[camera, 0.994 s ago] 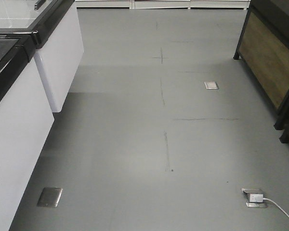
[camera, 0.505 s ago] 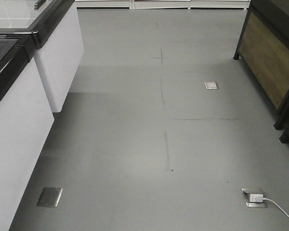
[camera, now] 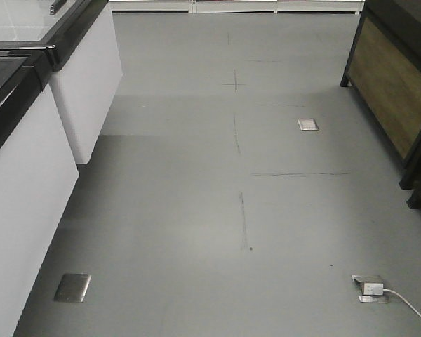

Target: Left arm holds basket, right arm returns cookies

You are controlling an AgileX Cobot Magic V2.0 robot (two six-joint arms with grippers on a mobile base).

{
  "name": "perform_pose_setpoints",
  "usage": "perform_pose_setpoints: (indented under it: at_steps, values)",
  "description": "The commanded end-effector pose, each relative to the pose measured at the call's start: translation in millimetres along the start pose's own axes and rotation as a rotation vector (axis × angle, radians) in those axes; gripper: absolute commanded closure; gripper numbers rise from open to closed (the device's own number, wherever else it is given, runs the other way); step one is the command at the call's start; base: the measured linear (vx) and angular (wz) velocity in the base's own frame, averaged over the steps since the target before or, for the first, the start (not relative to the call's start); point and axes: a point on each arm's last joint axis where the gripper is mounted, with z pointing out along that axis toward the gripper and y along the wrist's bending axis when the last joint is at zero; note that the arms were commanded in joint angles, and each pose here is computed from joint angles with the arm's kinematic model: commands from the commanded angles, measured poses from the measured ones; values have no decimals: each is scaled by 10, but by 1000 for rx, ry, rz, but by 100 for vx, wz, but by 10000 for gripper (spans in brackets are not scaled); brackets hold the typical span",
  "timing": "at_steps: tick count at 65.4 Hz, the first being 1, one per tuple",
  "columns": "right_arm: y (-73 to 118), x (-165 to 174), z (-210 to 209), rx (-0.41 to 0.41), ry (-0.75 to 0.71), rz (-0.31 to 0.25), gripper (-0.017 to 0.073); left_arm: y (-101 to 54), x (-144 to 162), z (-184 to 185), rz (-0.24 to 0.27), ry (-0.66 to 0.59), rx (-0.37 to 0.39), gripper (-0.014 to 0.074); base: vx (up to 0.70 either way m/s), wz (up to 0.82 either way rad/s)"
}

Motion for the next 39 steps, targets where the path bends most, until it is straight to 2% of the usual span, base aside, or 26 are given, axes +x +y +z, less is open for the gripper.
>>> perform_pose_setpoints:
  at_steps: [1, 15, 26, 39]
  values:
    - [-5, -13, -1, 6, -68, -12, 565, -224, -47, -7, 0, -34, 161, 80, 0, 0]
    - [-5, -13, -1, 6, -68, -12, 565, -116, -36, 87, -7, -37, 155, 80, 0, 0]
    - [-5, -13, -1, 6, -68, -12, 565, -100, -39, 134, -8, -51, 214, 80, 0, 0]
    - [-5, -13, -1, 6, -68, -12, 565, -47, -32, 171, -6, -50, 204, 92, 0, 0]
